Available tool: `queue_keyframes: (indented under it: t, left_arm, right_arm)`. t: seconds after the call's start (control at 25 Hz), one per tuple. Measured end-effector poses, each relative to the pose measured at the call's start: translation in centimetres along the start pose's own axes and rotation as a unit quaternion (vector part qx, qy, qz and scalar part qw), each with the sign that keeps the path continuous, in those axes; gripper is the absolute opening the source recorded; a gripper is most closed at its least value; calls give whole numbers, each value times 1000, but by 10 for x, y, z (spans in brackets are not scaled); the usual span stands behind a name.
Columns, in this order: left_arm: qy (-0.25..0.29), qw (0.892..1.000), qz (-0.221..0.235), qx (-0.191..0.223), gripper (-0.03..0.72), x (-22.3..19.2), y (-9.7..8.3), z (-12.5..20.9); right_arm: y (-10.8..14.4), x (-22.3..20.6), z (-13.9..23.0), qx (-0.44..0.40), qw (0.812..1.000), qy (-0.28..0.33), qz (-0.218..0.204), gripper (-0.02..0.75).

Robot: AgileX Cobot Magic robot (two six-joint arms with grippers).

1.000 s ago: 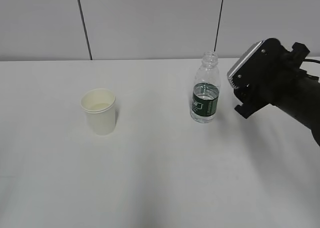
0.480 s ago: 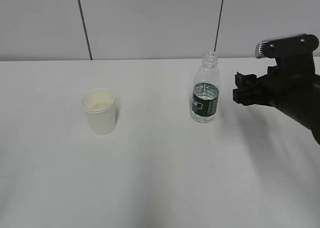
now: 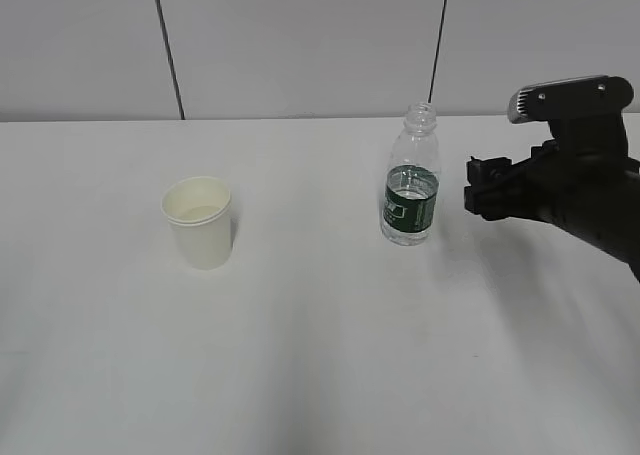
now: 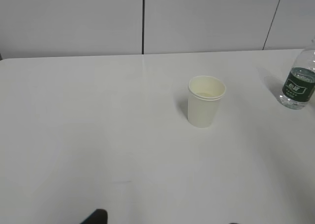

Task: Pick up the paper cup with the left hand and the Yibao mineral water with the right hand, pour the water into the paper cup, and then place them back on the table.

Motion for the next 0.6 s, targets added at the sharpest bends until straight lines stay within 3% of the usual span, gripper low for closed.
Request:
queue_keyframes:
  t: [0.6]
  left_arm:
    - [0,1000,0,0,435,0,0,0]
  right_arm:
    - [11,30,1,29,995,84,-43,591]
Point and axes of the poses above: a point on each arm's last joint axis where the gripper is mounted, x pointing back along that axis away from the gripper, y along the wrist's bending axis when the last joint is at zero, z = x × y, the point moved 5 cm from there along -x, pointing out along that axis toward the gripper, and after that the axes turned 12 degrees about -x, right-handed, at the moved point
